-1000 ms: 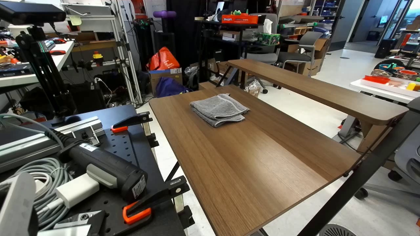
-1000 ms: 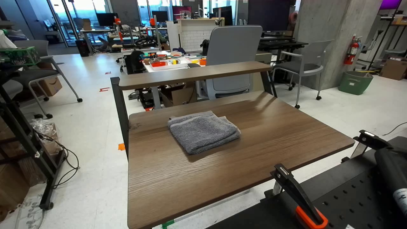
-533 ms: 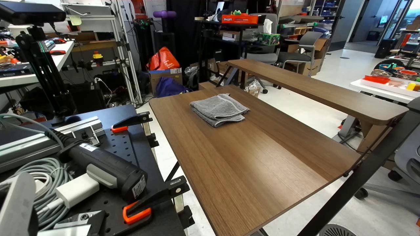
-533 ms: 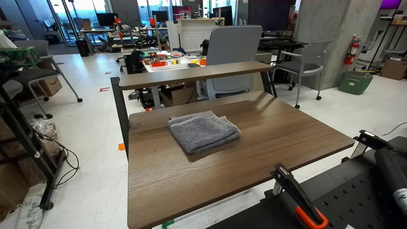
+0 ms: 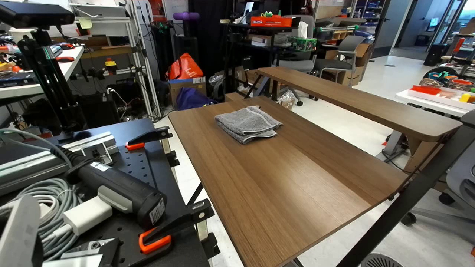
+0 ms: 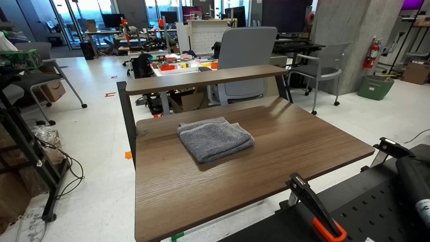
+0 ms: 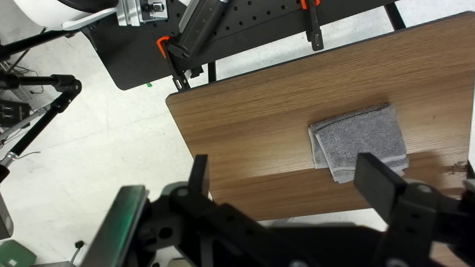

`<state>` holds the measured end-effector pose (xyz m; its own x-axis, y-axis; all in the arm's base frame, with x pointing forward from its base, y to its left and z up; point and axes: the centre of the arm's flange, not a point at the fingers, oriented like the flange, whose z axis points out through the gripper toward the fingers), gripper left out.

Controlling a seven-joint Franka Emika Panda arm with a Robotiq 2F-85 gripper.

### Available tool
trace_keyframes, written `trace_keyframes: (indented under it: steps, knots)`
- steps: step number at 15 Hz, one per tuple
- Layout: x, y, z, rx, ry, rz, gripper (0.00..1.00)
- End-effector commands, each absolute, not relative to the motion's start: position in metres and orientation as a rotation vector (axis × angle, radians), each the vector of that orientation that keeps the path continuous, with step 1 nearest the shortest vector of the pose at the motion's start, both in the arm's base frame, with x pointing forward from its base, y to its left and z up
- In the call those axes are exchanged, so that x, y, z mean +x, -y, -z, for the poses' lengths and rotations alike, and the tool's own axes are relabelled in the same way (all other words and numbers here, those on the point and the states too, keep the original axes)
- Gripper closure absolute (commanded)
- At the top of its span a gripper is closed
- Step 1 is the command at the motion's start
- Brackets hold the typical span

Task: Move the towel to the right

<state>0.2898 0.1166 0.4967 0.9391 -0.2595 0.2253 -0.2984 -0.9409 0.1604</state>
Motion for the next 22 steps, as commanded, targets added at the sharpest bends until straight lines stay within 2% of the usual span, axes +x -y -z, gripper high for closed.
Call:
trace_keyframes:
  steps: [1,20,22]
  knots:
    - [0.29,-0.117,-0.497,2.903,0.422,-0.299,0.0]
    - [0.29,-0.117,-0.497,2.903,0.422,-0.299,0.0]
    - [0.302,-0.115,-0.494,2.894,0.483,-0.315,0.0]
